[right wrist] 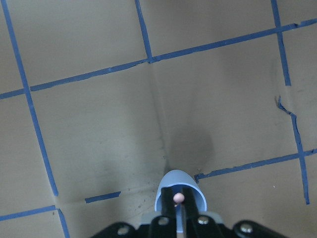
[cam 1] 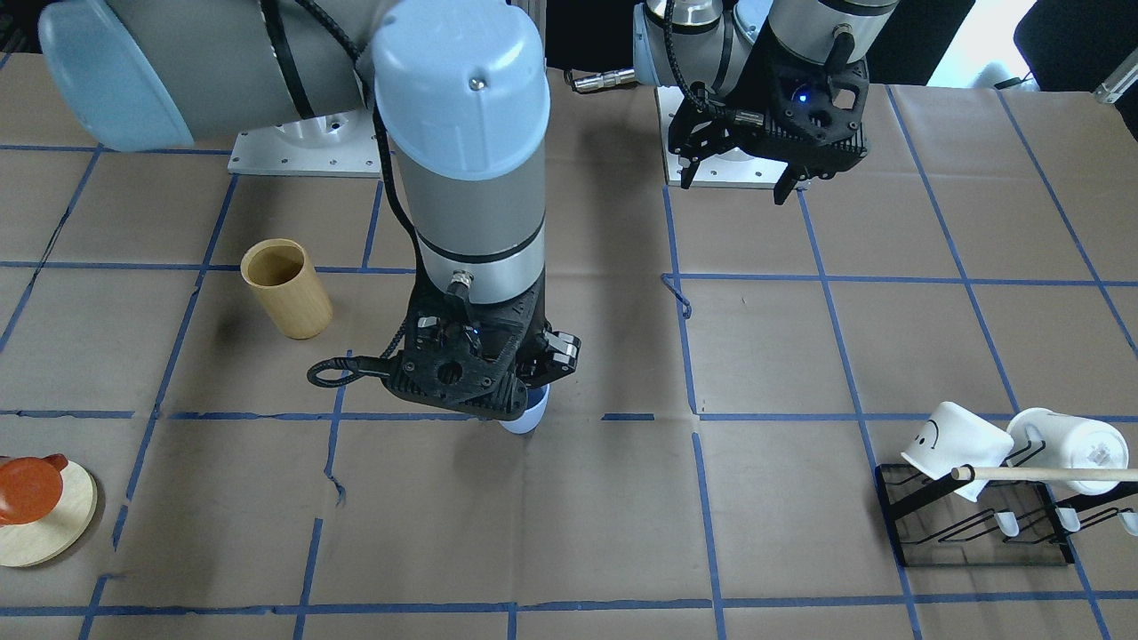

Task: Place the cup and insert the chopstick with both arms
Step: 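Move the pink chopstick over the blue cup and lower it inside with the right gripper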

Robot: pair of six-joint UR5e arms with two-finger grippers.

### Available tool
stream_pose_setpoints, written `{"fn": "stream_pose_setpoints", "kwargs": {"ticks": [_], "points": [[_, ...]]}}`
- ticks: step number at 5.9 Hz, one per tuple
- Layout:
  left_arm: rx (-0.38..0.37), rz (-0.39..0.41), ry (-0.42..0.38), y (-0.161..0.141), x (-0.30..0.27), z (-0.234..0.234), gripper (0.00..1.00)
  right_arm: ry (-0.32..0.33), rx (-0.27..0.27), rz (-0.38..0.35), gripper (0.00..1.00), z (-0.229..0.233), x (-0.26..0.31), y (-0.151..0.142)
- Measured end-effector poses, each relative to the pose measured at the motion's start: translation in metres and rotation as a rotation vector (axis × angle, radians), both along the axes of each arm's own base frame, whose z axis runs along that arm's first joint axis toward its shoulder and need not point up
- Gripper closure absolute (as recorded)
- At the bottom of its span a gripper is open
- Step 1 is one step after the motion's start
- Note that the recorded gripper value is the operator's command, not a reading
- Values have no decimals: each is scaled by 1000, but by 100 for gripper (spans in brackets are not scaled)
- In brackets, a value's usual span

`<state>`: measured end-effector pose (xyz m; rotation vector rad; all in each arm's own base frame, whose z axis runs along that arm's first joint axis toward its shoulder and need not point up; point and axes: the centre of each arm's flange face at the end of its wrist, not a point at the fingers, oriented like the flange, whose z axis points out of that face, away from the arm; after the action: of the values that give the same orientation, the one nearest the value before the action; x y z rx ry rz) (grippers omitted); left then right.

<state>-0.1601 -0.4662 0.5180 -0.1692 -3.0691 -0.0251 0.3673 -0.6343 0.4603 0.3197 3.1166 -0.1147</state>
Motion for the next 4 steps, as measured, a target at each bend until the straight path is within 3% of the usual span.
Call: {"fn": "stream_pose_setpoints", "kwargs": {"ticks": [3, 4], "points": [[-11, 109, -86, -2, 8, 4, 1, 32, 73, 11, 93, -46, 2, 3], [-11, 111, -89, -2, 9, 4, 1, 34, 91, 12, 58, -65, 2, 5]]}}
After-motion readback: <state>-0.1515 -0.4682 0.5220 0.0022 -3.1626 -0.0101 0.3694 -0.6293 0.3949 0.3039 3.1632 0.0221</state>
